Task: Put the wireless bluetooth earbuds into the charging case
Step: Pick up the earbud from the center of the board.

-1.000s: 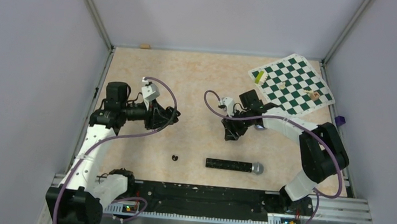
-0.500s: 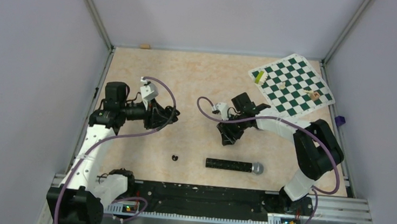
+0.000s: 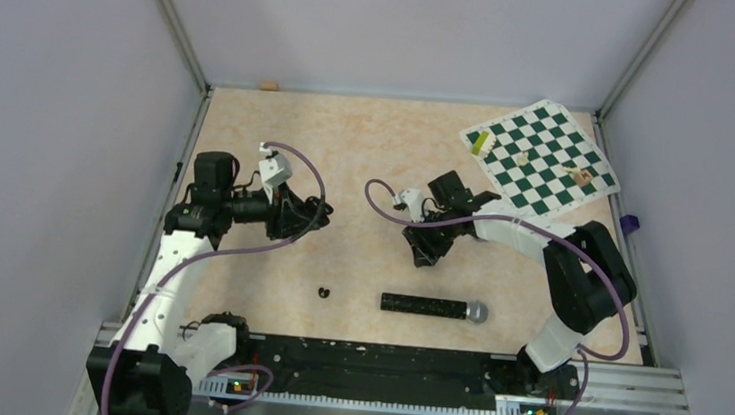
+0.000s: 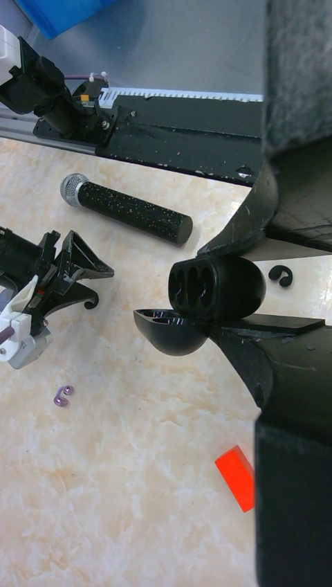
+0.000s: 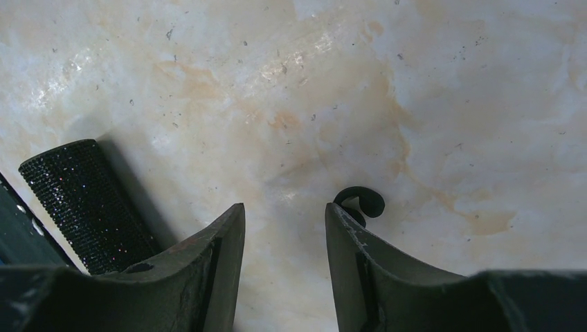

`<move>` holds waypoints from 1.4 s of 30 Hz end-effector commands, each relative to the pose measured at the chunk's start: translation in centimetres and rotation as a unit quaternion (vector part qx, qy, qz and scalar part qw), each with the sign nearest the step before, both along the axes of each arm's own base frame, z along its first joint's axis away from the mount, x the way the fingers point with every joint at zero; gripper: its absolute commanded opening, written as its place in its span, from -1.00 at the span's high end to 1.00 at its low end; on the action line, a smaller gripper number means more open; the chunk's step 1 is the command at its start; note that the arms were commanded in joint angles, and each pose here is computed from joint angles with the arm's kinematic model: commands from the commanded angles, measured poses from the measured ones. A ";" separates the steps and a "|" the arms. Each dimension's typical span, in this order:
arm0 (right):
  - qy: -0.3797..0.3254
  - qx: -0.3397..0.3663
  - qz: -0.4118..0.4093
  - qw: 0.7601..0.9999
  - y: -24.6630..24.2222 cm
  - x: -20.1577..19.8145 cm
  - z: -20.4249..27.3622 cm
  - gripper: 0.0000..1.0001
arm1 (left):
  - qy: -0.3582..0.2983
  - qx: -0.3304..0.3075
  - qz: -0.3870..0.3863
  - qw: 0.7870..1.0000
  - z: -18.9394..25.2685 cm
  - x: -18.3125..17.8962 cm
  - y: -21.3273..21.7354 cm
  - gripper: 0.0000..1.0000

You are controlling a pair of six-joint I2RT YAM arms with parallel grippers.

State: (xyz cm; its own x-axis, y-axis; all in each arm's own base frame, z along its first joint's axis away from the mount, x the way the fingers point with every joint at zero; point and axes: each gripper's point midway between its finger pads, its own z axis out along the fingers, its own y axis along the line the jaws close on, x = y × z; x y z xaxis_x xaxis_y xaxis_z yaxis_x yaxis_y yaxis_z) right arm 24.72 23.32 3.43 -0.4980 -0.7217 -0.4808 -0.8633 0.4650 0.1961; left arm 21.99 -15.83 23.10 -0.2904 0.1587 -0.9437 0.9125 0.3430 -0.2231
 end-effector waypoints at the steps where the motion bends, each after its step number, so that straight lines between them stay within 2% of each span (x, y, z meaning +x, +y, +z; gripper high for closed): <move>1: -0.056 -0.003 -0.009 0.998 0.2 2.3 1.9 0.08 | -0.018 -0.015 -0.017 1.000 0.5 -0.3 -0.2 1.00; 22: -0.105 -0.024 -0.025 0.994 -0.7 3.9 2.3 0.26 | -0.018 -0.022 -0.010 1.000 0.7 -0.1 0.3 1.00; 33: -0.088 0.038 -0.006 0.995 1.2 2.3 4.4 0.29 | -0.016 -0.023 -0.010 1.000 0.6 0.0 0.4 1.00; 42: -0.072 -0.002 0.017 0.997 1.4 1.3 2.3 0.27 | -0.016 -0.024 -0.009 1.000 0.7 0.0 0.4 1.00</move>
